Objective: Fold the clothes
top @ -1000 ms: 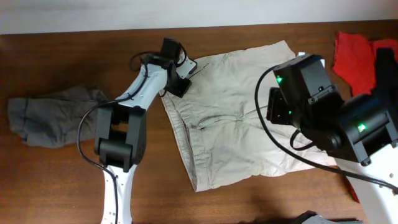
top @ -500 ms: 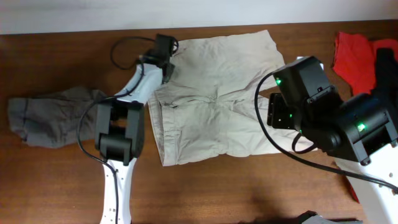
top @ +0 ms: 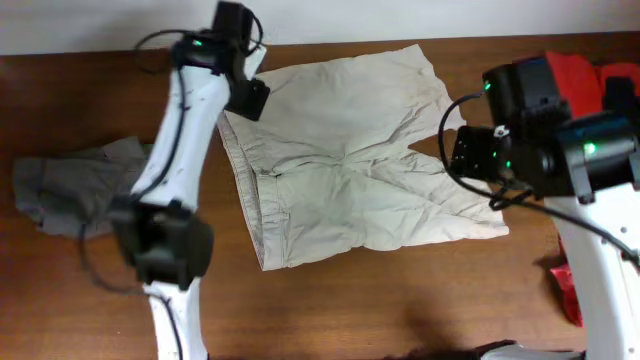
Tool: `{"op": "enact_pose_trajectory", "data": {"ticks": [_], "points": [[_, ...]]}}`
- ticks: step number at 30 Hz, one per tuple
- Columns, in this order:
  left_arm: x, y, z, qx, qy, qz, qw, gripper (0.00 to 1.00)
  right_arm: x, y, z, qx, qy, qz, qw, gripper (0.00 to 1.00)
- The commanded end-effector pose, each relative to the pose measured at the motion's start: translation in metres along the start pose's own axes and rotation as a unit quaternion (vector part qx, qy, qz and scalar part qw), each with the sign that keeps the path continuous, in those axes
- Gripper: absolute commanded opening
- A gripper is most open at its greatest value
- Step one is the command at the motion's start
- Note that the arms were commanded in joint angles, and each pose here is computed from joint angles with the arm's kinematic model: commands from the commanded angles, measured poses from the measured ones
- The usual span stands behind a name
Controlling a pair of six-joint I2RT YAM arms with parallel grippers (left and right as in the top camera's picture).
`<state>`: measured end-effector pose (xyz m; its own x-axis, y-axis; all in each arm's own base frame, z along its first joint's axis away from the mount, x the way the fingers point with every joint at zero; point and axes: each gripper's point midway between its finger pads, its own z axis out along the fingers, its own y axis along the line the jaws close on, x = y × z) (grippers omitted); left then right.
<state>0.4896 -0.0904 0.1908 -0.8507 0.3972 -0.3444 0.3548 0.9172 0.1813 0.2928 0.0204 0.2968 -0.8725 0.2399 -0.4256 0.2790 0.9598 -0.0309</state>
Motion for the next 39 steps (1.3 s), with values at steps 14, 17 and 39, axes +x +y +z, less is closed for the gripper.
{"op": "enact_pose_trajectory", "data": {"ticks": [14,17,39], "points": [[0.122,-0.14,0.006,0.193,0.202,0.009,0.96,0.22,0.001,-0.017,0.112,-0.009,0.182,-0.027,0.983,0.5],[0.145,-0.155,0.033,0.192,0.222,0.023,0.956,0.16,0.001,-0.011,0.139,-0.051,0.215,-0.053,0.974,0.46],[0.283,-0.181,0.085,0.194,0.364,-0.005,0.911,0.15,0.04,-0.005,0.312,-0.056,0.302,-0.083,0.948,0.15]]}}
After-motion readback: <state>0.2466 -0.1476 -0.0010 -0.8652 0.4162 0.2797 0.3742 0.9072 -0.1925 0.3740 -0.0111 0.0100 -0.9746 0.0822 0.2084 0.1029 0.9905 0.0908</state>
